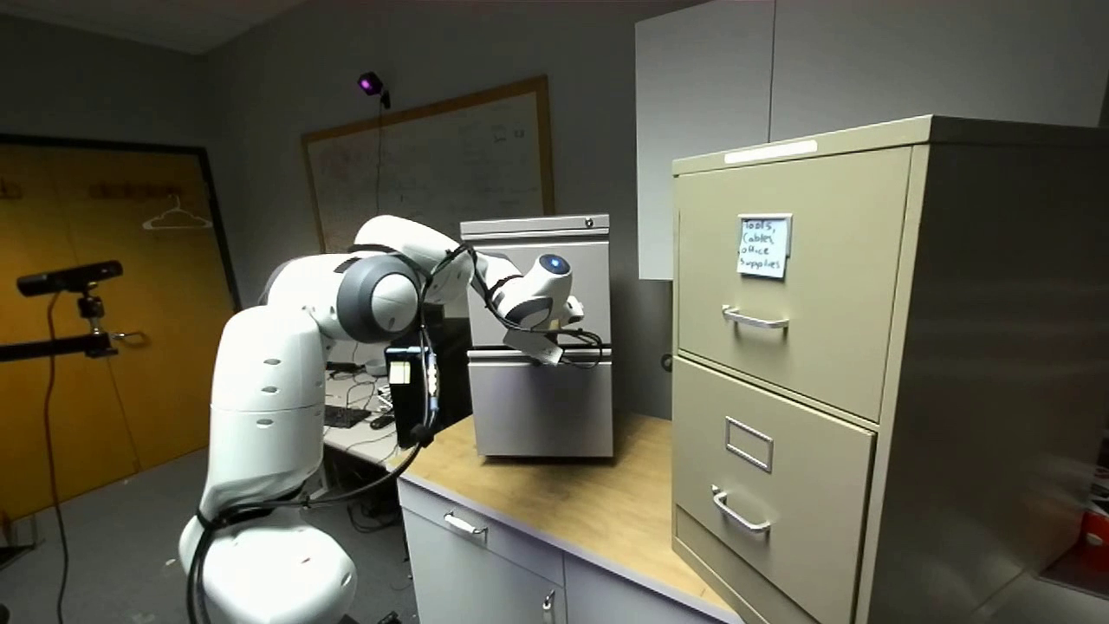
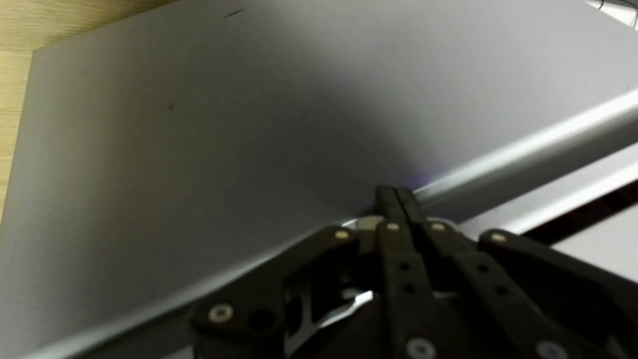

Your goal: Close the bottom drawer of the cabinet at the left

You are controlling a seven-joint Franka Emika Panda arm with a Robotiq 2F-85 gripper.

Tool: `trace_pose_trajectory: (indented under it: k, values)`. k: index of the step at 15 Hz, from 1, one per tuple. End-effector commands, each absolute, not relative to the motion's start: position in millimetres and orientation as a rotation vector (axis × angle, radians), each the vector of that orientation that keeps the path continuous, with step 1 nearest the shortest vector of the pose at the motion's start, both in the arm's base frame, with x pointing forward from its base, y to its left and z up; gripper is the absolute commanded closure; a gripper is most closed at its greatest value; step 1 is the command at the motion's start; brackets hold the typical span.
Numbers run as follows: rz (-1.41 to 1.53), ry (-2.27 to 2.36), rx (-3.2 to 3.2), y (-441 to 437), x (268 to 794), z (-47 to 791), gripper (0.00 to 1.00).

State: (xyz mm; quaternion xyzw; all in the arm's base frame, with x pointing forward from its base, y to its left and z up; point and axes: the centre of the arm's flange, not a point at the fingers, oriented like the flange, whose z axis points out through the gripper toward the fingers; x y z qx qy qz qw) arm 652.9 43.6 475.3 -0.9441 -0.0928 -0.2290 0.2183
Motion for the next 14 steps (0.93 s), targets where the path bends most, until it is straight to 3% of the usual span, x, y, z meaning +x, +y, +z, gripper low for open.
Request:
trace_pose_trajectory:
  k: [1,14]
  values:
    - [-0.665,-0.291,-2.575,53,691,486,0.96]
    - [-0.630,-0.351,-2.600,60,713,485,0.96]
